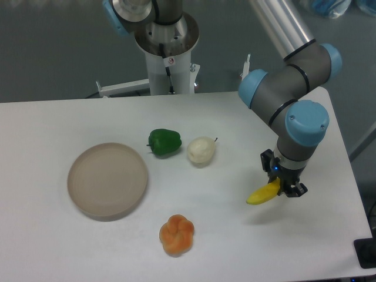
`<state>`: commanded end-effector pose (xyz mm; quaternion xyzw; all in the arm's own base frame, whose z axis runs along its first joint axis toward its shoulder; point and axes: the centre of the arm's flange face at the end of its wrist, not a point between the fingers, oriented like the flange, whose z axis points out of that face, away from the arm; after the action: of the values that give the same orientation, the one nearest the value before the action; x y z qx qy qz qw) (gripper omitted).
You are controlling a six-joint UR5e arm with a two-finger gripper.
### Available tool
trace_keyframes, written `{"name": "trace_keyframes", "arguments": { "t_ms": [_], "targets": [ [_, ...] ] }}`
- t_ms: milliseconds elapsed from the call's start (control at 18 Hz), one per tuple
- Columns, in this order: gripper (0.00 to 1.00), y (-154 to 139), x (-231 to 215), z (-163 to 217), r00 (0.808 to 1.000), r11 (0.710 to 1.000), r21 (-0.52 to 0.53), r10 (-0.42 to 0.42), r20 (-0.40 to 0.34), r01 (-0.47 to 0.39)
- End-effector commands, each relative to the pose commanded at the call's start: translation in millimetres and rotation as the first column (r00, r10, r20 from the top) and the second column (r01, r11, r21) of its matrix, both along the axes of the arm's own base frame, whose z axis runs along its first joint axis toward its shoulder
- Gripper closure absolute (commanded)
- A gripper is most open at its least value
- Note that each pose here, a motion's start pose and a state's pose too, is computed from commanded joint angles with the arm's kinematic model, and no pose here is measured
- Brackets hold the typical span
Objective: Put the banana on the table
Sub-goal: 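Carry the yellow banana in the gripper toward the white pear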
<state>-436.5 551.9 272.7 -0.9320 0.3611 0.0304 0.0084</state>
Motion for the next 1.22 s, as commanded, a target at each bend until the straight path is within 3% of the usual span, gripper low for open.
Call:
{"name": "trace_keyframes", "arguments": {
  "t_ms": [278, 444, 667, 944, 1222],
  "targets": [
    [1.00, 3.7, 7.9, 3.8, 1.000, 1.000, 0.001, 0.003, 0.009, -0.003],
    [1.00, 12.4, 43.1, -1.8, 1.000, 1.000, -0.026, -0.013, 0.025, 0.014],
    [1.00, -3.2, 83.9, -7.7, 0.999, 0.999, -0.053, -0.009, 0.046, 0.012],
    [0.99, 16.9, 132.6, -29.6, 0.995, 0.995, -0.078, 0.075, 0.063, -0.070],
    [0.92, 38.2, 155.7, -50.1, 0.998, 0.997, -0.067, 0.040, 0.054, -0.037]
  ]
}}
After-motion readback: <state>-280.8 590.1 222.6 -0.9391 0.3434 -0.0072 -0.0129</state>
